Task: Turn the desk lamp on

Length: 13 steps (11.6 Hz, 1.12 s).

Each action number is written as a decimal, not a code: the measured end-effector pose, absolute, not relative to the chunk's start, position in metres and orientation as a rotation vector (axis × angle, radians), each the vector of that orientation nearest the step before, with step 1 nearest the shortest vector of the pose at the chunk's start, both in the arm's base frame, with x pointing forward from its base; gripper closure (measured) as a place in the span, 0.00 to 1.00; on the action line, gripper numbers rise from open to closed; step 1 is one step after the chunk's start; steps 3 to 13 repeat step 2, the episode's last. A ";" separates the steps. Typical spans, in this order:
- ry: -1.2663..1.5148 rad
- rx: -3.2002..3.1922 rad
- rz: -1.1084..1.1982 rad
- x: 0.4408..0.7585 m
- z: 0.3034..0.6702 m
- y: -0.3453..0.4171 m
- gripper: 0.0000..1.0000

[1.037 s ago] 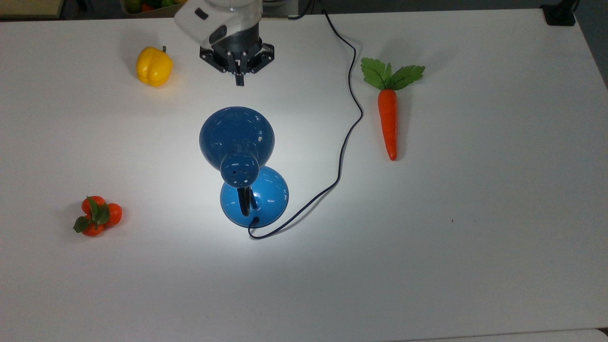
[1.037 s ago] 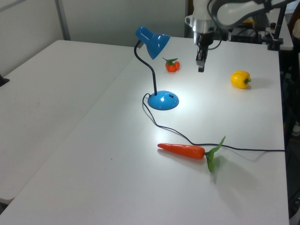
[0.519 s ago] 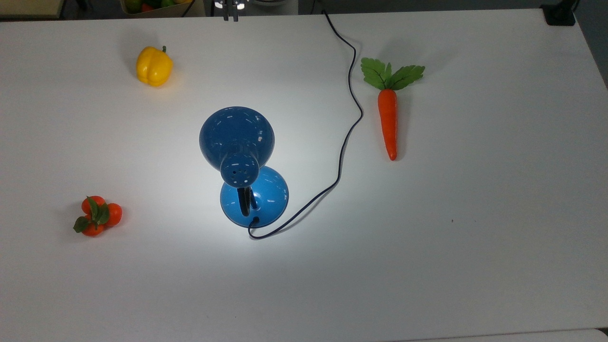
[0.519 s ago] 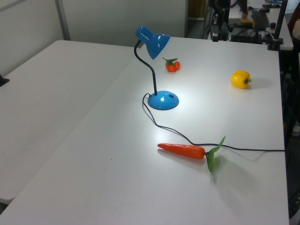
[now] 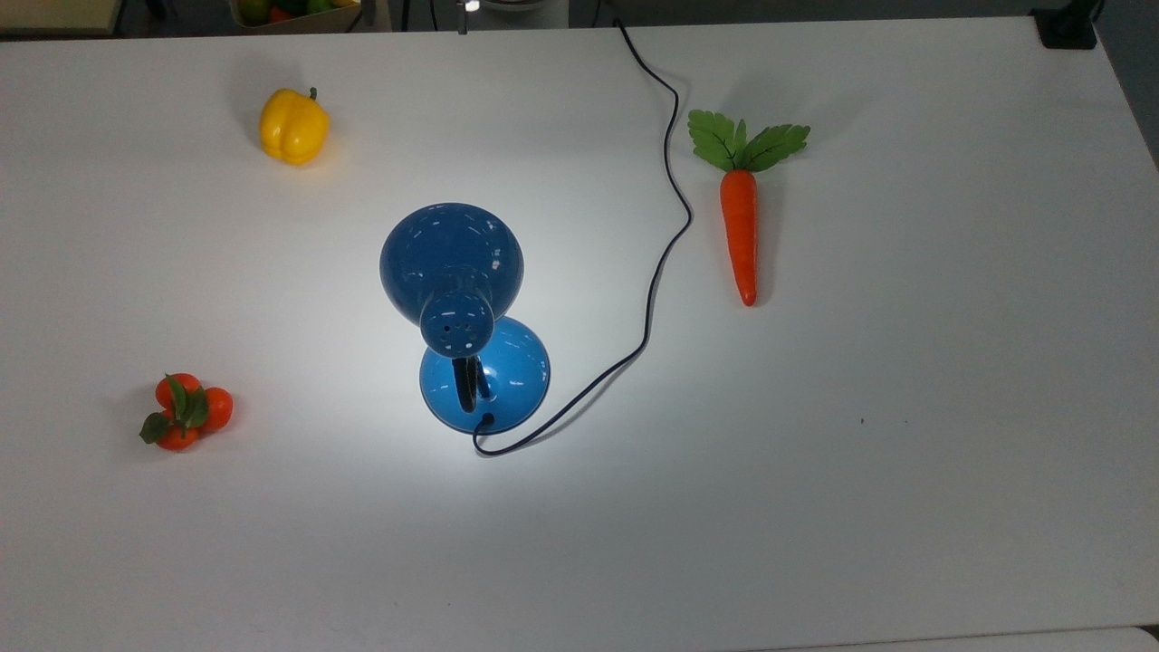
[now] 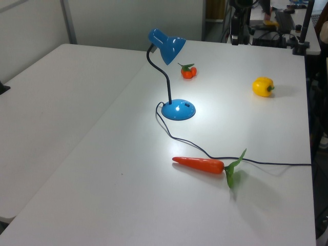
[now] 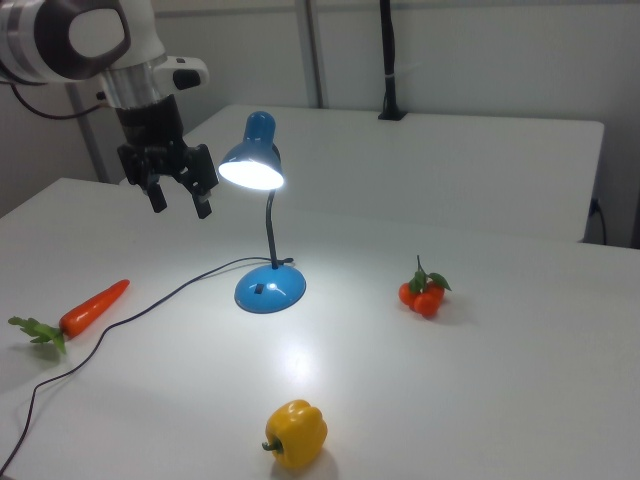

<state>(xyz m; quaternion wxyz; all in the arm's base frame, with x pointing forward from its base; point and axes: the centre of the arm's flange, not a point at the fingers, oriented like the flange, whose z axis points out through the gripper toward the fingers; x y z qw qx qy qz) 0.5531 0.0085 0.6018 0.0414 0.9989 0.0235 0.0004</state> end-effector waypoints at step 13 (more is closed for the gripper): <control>0.072 3.058 -0.001 0.553 0.602 0.008 0.00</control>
